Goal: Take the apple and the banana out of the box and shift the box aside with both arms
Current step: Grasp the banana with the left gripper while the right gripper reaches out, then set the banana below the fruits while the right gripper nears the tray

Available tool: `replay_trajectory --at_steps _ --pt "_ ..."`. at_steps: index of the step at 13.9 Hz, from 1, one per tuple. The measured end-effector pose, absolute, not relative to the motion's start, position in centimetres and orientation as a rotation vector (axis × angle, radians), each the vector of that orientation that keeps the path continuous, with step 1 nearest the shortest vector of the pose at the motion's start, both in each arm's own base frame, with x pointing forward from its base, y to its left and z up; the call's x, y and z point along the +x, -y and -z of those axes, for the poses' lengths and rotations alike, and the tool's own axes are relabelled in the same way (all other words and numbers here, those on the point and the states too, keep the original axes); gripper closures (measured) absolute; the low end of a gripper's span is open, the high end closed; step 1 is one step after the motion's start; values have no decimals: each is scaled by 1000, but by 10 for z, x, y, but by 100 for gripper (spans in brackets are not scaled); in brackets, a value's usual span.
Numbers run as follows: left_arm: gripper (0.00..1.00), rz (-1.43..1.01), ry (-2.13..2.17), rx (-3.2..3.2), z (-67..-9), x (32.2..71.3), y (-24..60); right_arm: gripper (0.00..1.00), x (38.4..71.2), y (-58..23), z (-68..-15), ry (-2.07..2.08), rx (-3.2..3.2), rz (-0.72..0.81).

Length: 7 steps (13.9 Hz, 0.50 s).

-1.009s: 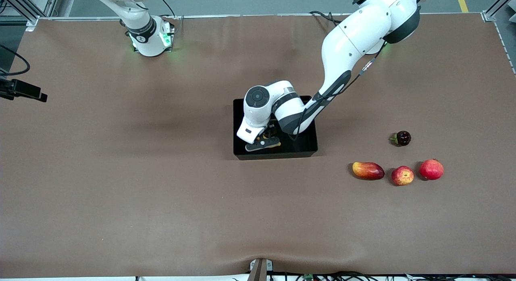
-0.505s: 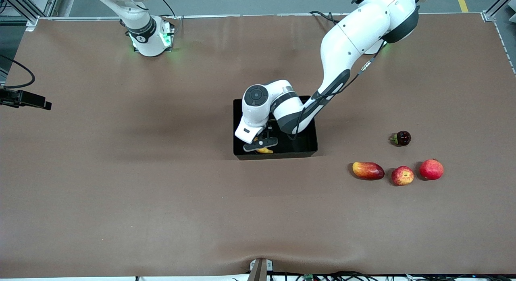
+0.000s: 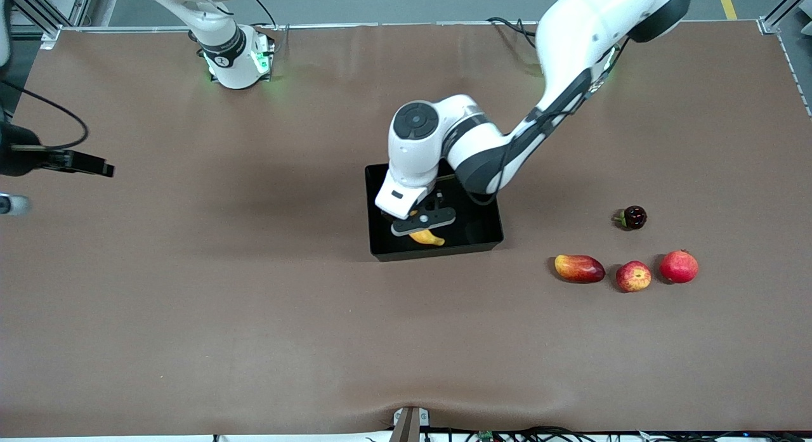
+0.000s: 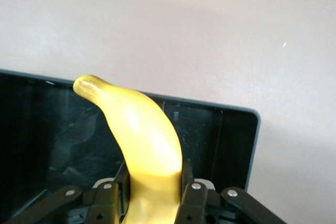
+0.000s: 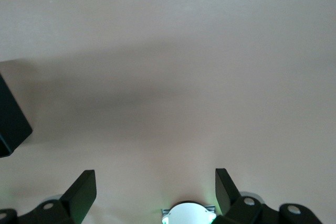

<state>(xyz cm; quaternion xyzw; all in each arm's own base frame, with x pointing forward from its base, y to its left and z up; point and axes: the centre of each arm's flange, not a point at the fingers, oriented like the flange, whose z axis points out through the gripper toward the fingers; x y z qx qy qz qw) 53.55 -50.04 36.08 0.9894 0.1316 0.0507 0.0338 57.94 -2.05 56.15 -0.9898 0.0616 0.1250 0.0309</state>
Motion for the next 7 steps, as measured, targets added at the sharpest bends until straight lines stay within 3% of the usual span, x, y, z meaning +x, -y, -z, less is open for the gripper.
replay_trajectory --at_steps 4,7 --pt "60 -154 -573 3047 -431 591 398 0 589 -67 -526 -3 -3063 -467" --pt "60 -145 -804 3010 -433 659 263 0 594 -135 -488 114 -3028 -491"
